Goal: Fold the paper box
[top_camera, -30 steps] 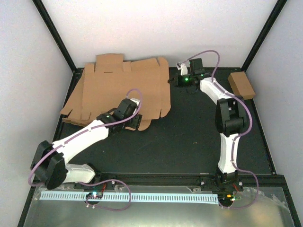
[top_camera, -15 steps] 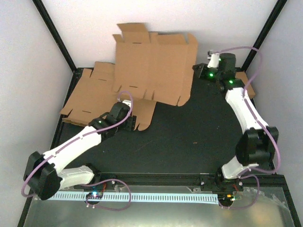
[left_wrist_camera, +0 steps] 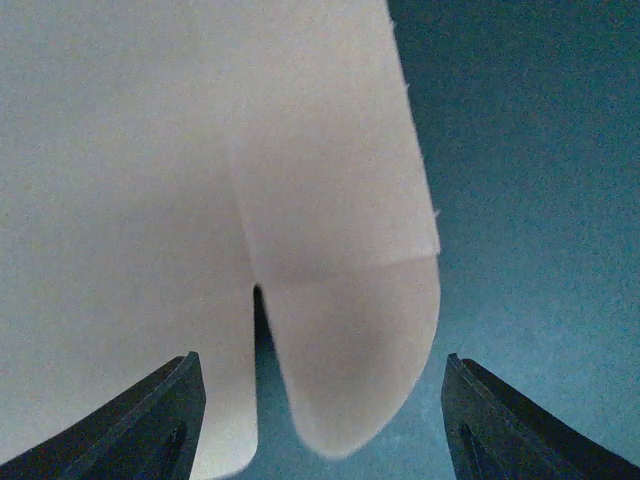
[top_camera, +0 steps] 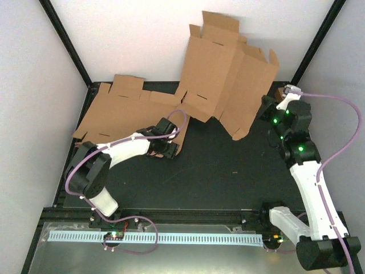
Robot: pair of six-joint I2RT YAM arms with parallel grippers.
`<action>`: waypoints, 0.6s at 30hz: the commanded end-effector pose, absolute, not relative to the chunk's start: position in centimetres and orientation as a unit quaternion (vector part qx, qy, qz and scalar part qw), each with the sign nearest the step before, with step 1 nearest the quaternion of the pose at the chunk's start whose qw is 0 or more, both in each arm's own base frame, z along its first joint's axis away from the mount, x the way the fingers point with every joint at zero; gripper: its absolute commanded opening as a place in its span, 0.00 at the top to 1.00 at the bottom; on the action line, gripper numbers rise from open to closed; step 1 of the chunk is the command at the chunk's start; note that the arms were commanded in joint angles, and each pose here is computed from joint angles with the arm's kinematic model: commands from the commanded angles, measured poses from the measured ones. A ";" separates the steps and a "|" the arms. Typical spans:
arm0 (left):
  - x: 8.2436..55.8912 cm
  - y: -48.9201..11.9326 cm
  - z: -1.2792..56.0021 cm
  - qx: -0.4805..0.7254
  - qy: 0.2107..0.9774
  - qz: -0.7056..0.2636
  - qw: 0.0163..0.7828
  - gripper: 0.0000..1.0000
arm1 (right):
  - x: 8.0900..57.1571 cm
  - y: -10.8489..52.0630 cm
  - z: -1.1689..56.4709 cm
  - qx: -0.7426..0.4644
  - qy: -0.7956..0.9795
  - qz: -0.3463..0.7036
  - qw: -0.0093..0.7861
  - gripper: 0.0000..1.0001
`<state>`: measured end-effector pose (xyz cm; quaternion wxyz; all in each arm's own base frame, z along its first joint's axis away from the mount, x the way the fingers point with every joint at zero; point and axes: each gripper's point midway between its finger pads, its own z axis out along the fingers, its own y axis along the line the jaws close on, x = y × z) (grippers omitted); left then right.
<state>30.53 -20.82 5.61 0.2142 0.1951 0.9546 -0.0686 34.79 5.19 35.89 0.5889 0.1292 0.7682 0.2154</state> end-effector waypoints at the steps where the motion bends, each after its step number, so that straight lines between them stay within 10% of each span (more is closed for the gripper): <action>1: 32.6 -22.7 6.3 0.228 0.944 -0.079 0.223 0.33 | 33.3 4.4 34.5 0.150 0.766 0.212 0.588 0.99; 18: 35.3 -24.5 3.4 0.262 0.945 -0.027 0.192 0.30 | 25.5 -0.6 35.8 0.219 0.716 0.134 0.649 0.99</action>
